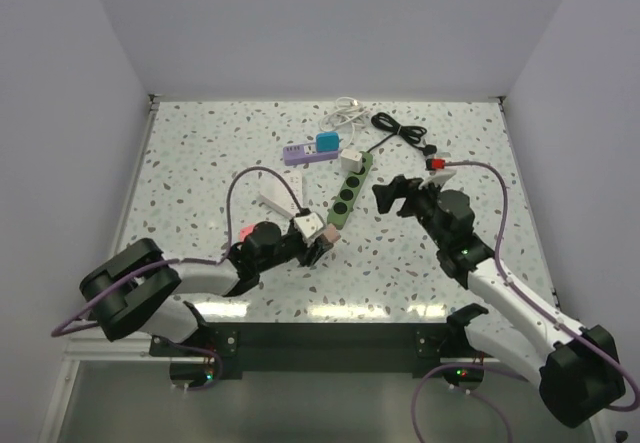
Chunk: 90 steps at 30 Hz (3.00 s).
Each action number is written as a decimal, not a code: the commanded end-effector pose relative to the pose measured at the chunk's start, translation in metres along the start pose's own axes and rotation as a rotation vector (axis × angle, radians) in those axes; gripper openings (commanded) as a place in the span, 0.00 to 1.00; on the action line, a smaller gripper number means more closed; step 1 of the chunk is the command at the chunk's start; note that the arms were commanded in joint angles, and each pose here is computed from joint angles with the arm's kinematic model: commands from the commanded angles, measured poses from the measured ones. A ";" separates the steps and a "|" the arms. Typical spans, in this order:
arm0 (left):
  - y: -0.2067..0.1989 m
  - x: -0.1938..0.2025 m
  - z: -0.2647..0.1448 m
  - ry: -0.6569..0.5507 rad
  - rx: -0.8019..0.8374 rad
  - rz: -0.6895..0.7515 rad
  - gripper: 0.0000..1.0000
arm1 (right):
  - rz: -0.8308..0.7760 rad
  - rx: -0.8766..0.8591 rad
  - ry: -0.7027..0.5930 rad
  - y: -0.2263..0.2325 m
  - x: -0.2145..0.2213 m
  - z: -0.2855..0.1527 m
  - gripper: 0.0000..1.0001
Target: Insert the plug
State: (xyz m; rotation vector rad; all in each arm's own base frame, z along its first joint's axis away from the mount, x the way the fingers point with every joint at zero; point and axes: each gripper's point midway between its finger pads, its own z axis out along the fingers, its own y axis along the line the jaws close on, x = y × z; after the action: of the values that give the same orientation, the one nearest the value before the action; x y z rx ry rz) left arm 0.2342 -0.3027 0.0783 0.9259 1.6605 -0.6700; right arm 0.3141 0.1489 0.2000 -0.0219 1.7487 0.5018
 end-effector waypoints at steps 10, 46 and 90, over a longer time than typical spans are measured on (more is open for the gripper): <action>-0.007 -0.154 -0.034 -0.475 0.035 0.145 0.00 | 0.279 -0.642 0.111 0.127 -0.027 -0.028 0.95; -0.004 -0.166 -0.020 -0.461 0.032 0.197 0.38 | 0.327 -0.756 0.169 0.150 -0.015 -0.025 0.00; 0.031 -0.002 0.090 -0.068 0.010 -0.474 0.97 | 0.038 -0.004 -0.037 0.022 -0.049 -0.016 0.00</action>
State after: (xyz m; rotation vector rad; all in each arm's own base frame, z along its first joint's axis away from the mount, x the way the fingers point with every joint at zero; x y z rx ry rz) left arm 0.3198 -0.3437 0.0451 0.5140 1.8701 -0.8938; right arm 0.3008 0.1557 0.2437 0.0066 1.7541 0.5549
